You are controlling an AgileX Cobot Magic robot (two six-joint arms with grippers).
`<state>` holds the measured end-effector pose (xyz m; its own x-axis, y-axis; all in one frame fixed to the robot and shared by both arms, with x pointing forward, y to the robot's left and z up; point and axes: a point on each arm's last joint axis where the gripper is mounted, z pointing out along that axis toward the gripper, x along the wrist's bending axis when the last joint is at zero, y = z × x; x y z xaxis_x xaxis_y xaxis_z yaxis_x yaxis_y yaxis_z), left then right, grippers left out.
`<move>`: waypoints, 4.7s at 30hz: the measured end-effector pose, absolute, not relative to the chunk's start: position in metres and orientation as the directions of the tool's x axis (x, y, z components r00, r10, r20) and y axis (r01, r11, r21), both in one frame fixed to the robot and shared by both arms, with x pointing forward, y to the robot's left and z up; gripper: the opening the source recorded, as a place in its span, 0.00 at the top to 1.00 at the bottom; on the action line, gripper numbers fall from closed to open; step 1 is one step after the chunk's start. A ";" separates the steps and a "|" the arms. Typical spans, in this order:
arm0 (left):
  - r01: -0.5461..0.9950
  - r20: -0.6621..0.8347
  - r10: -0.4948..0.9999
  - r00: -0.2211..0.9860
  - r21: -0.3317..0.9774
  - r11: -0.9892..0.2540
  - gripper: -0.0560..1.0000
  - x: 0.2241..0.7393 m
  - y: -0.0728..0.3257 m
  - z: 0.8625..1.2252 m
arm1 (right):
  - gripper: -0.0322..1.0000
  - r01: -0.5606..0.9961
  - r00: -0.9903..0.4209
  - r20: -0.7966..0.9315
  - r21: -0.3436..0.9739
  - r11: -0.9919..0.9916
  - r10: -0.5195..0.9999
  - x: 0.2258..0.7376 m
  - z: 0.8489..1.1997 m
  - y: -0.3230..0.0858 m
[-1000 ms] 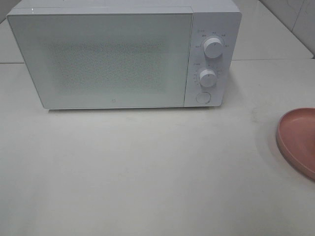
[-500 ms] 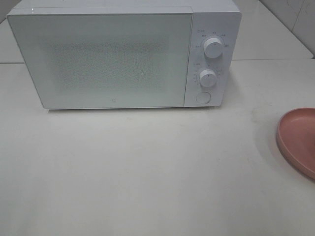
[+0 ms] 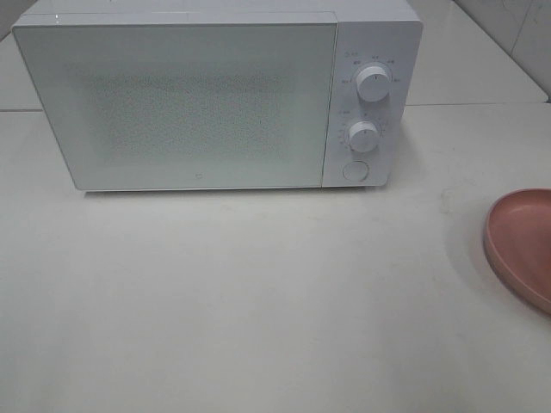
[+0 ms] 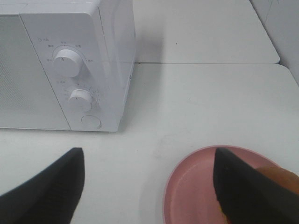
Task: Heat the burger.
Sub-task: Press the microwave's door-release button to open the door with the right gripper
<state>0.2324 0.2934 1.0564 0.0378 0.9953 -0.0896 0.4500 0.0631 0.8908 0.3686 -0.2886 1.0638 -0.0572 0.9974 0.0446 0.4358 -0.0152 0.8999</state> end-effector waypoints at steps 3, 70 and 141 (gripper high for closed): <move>0.450 -0.090 0.995 0.038 0.891 0.063 0.01 0.232 0.293 1.056 | 0.24 0.426 -0.057 0.045 0.905 -0.016 0.997 0.381 1.062 -0.288; 0.450 -0.090 0.995 0.038 0.891 0.063 0.01 0.232 0.293 1.056 | 0.24 0.258 -0.033 -0.034 0.965 0.042 0.999 0.445 0.923 -0.170; 0.450 -0.090 0.995 0.038 0.891 0.063 0.01 0.232 0.293 1.056 | 0.95 0.028 0.412 0.910 0.044 -0.999 0.052 0.503 0.878 -0.137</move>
